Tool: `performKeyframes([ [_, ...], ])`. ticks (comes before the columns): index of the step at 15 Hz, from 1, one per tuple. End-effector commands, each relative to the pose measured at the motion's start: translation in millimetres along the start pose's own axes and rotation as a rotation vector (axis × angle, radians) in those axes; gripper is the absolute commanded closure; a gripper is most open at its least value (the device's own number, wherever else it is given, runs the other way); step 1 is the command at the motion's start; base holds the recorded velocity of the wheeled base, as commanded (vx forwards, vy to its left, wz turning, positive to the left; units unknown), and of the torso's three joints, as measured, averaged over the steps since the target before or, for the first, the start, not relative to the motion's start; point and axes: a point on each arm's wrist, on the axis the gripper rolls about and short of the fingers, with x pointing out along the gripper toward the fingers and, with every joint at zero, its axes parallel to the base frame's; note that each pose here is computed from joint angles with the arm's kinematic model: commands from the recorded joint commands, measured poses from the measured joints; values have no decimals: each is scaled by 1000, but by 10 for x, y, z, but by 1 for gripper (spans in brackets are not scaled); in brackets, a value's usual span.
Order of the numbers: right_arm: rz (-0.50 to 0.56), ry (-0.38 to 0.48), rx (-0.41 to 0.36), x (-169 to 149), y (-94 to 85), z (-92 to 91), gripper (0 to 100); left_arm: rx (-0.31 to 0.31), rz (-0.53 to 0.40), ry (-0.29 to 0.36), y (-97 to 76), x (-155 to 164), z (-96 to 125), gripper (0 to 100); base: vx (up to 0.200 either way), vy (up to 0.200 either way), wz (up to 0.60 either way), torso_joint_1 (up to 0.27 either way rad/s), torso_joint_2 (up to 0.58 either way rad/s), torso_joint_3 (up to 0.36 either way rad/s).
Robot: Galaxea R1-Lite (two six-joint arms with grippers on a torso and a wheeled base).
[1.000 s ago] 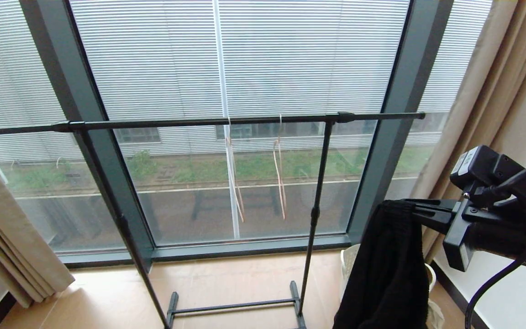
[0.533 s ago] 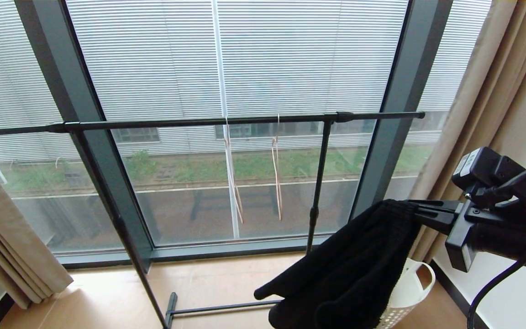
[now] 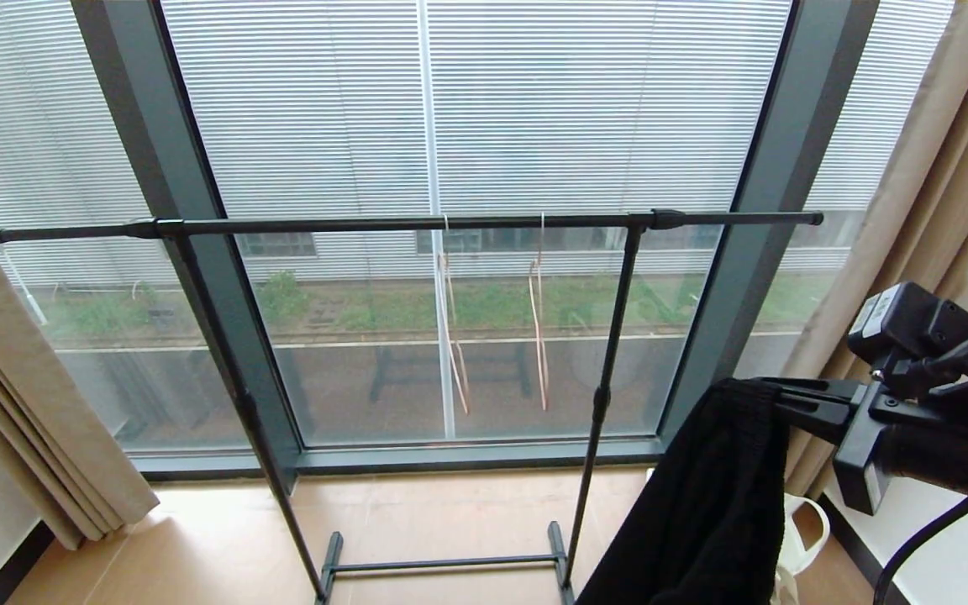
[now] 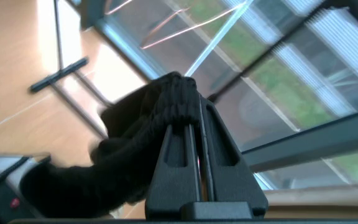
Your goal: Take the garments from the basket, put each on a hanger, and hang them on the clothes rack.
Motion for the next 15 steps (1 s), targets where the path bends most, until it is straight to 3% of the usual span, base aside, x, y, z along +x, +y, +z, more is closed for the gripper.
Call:
performKeyframes([
  [1, -81, -5, 18, -64, -52, 103, 100, 19, -6, 93, -1, 70, 41, 0, 0, 0, 0, 0, 0, 0],
  [3, -54, 82, 86, -125, 27, 311, 100, -35, -64, 275, -8, 291, 275, 0, 0, 0, 0, 0, 0, 0],
  [4, -5, 166, 130, -155, 5, 503, 100, -106, -130, 358, -30, 477, 488, 0, 0, 0, 0, 0, 0, 0],
  [5, 39, 261, 202, -104, -16, 691, 100, -173, -176, 445, -55, 701, 647, 0, 0, 0, 0, 0, 0, 0],
  [7, 85, 360, 353, 159, 53, 959, 100, -224, -224, 599, -124, 1162, 802, 0, 0, 0, 0, 0, 0, 0],
  [8, 86, 361, 382, 236, 70, 999, 100, -231, -251, 630, -178, 1301, 845, 0, 0, 0, 0, 0, 0, 0],
  [11, 146, 299, 376, 514, 264, 1288, 100, -293, -354, 775, -537, 1772, 898, 0, 0, 0, 0, 0, 0, 0],
  [12, 146, 299, 376, 514, 264, 1288, 100, -293, -354, 775, -537, 1772, 898, 0, 0, 0, 0, 0, 0, 0],
  [13, 139, 291, 406, 657, 355, 1403, 100, -319, -387, 840, -706, 1896, 861, 0, 0, 0, 0, 0, 0, 0],
  [15, 96, 294, 413, 808, 452, 1470, 100, -351, -421, 897, -914, 2002, 802, 0, 0, 0, 0, 0, 0, 0],
])
